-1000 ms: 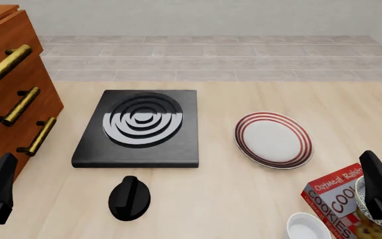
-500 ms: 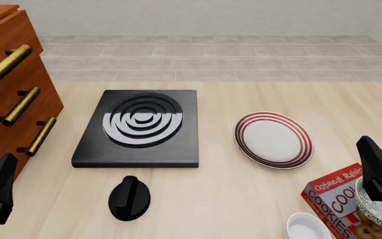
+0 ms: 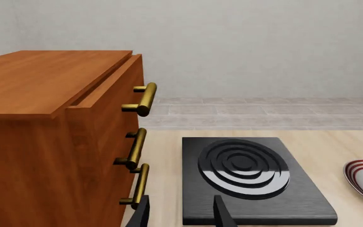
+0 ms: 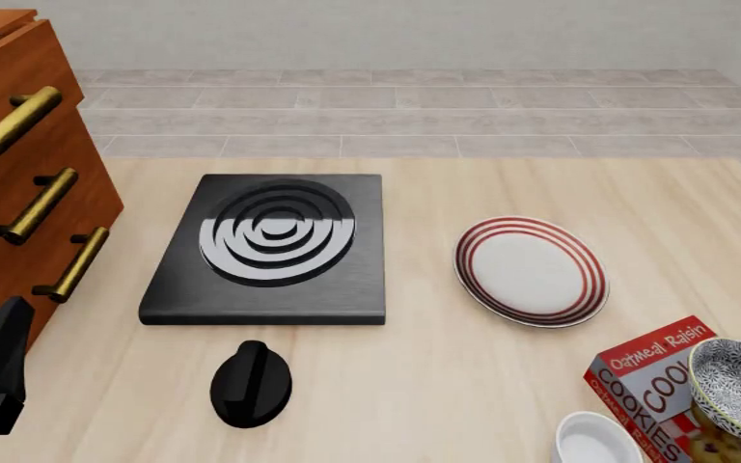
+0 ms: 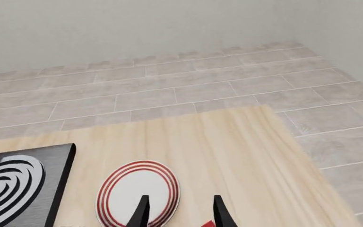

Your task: Pick the akita bowl on the cookies box and place it on the plate.

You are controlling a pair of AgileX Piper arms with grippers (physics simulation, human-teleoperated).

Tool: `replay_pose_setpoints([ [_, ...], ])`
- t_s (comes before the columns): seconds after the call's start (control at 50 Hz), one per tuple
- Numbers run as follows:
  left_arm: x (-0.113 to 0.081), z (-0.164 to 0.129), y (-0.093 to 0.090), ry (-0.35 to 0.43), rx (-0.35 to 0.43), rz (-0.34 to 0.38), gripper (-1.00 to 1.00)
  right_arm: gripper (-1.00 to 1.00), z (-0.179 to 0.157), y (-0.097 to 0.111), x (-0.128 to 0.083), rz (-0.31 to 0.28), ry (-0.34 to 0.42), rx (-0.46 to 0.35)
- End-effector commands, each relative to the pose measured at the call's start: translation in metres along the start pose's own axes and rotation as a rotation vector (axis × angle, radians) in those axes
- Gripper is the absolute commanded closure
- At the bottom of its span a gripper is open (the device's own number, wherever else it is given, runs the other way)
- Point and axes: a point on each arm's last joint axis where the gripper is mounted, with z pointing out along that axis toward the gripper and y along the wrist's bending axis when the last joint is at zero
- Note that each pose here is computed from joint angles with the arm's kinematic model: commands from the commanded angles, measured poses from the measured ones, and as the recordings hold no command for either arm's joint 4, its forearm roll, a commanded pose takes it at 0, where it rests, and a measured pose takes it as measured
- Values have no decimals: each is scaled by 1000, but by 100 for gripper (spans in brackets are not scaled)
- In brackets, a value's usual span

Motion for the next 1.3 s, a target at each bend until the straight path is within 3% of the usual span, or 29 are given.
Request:
replay_pose_setpoints([
  [0.02,0,0,0,0,0,0,-100,-100,-3,-3,-15,26,134,46],
  [0.22,0,0,0,0,0,0,-100,-100,4,-16,-8,13,228,170],
  [0.58,0,0,0,0,0,0,-100,-100,10,-29,21,29,335,274],
  [1.3,0,0,0,0,0,0,-100,-100,37,-45,89,76,467,330],
])
